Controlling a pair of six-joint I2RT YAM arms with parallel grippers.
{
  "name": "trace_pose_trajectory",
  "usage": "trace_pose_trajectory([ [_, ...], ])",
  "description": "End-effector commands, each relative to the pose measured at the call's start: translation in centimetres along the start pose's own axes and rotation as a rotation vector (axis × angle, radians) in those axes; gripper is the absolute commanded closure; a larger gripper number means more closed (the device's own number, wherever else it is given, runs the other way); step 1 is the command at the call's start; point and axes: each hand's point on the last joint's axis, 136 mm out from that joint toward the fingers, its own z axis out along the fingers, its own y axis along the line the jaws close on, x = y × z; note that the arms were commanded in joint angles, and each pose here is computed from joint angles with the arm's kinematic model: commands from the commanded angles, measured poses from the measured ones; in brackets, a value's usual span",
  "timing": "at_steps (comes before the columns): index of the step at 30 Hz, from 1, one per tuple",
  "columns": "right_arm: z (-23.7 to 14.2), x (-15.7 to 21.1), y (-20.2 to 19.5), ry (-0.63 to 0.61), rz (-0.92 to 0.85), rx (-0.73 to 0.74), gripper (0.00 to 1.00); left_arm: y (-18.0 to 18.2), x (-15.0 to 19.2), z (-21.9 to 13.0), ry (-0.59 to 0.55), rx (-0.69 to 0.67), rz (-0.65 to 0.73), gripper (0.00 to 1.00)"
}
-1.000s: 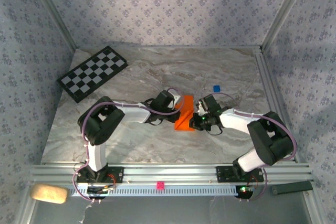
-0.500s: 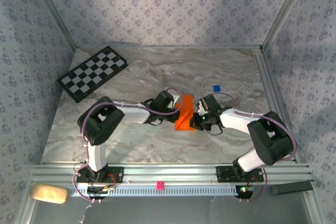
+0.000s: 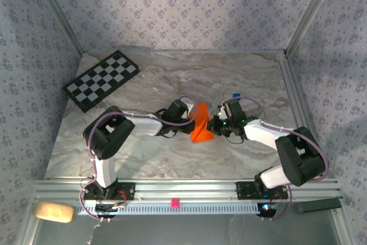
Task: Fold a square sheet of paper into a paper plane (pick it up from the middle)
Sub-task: Fold the triangle a second time at the center of the table.
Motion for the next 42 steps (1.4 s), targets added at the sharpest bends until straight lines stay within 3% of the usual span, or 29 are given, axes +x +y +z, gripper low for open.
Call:
trace_pose_trajectory([
  [1, 0.4, -0.6, 1.7, -0.01, 0.031, -0.085, 0.96, 0.8, 0.6, -0.3, 0.015, -0.015, -0.021, 0.97],
  [5, 1.3, -1.2, 2.3, -0.018, 0.066, -0.128, 1.0, 0.8, 0.4, -0.4, 0.006, -0.012, -0.024, 0.98],
  [29, 4.3, -1.5, 2.8, 0.029, 0.112, -0.192, 1.0, 1.3, 0.3, -0.4, 0.011, -0.013, -0.023, 0.99],
  [42, 5.6, 0.6, -1.3, 0.062, 0.175, -0.105, 1.0, 1.7, 0.7, -0.5, 0.022, -0.027, -0.023, 0.99],
])
